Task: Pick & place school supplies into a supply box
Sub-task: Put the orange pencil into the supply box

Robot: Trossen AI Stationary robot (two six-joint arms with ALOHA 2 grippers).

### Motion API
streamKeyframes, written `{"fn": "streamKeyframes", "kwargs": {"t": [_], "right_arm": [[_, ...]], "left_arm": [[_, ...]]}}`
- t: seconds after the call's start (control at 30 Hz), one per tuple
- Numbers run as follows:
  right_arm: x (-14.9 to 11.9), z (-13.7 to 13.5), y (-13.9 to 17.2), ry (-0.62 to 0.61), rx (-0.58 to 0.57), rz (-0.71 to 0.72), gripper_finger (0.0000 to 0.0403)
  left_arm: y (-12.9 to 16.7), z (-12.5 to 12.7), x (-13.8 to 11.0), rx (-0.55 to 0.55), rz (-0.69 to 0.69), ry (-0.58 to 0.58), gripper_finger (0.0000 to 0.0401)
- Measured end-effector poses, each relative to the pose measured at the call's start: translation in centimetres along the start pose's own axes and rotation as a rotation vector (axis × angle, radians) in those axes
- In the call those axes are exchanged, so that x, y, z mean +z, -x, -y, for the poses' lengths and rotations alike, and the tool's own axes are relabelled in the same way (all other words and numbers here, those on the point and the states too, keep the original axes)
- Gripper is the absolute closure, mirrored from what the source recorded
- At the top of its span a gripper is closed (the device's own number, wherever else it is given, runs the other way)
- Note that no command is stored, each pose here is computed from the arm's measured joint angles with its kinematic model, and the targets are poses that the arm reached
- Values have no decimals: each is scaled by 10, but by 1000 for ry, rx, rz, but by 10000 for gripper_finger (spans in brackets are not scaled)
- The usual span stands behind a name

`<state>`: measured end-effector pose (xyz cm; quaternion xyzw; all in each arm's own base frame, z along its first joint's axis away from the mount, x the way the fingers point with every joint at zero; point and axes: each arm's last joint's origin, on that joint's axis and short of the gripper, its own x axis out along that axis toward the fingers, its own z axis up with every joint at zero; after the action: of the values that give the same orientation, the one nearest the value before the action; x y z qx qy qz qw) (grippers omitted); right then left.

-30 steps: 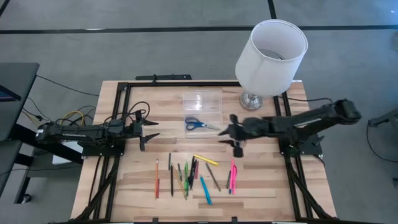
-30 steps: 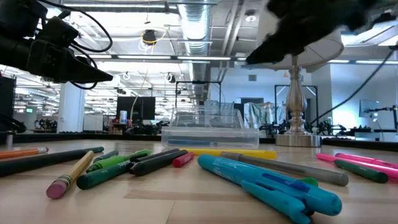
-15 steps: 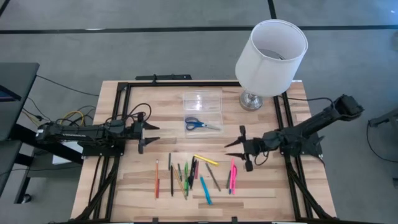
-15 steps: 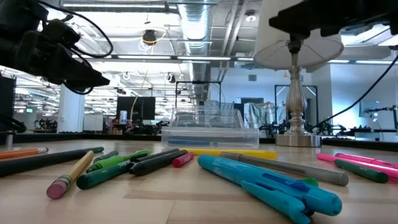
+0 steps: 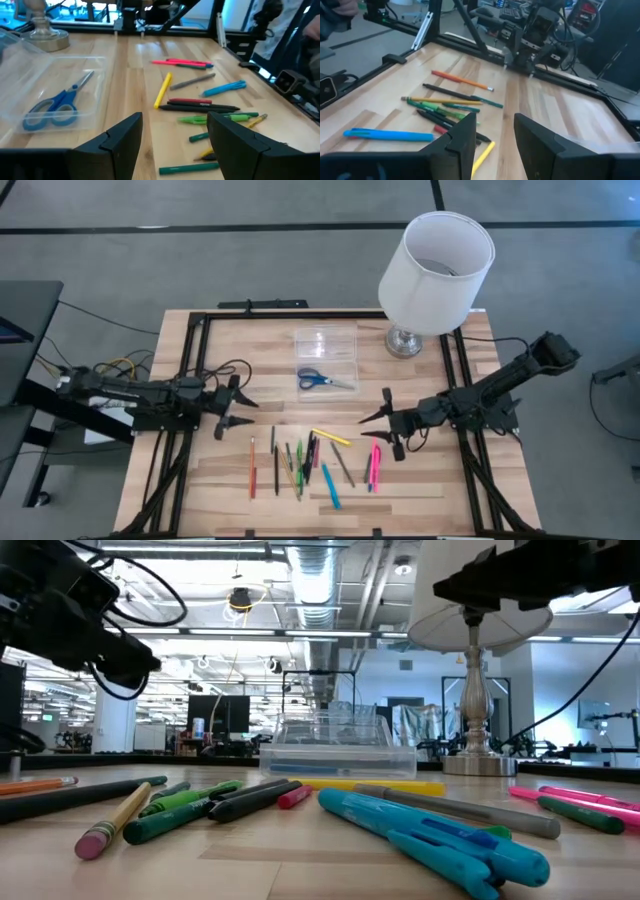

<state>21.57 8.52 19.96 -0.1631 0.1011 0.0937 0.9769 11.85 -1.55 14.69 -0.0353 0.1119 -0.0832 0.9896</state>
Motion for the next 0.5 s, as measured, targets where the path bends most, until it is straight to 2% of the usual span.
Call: {"fn": "streamKeyframes", "kwargs": {"t": [0.2, 0.27, 0.37, 0.5], "right_arm": [[0, -2, 0, -11, 10, 3, 276], [1, -3, 1, -20, 15, 4, 276], [1, -6, 2, -24, 31, 5, 276], [2, -14, 3, -19, 55, 1, 276]], "left_arm": [[-13, 18, 6, -48, 27, -8, 182], [-19, 26, 15, -40, 41, -11, 182], [-32, 37, 33, 37, 10, 48, 182], [-56, 51, 45, 167, -177, 169, 182]]}}
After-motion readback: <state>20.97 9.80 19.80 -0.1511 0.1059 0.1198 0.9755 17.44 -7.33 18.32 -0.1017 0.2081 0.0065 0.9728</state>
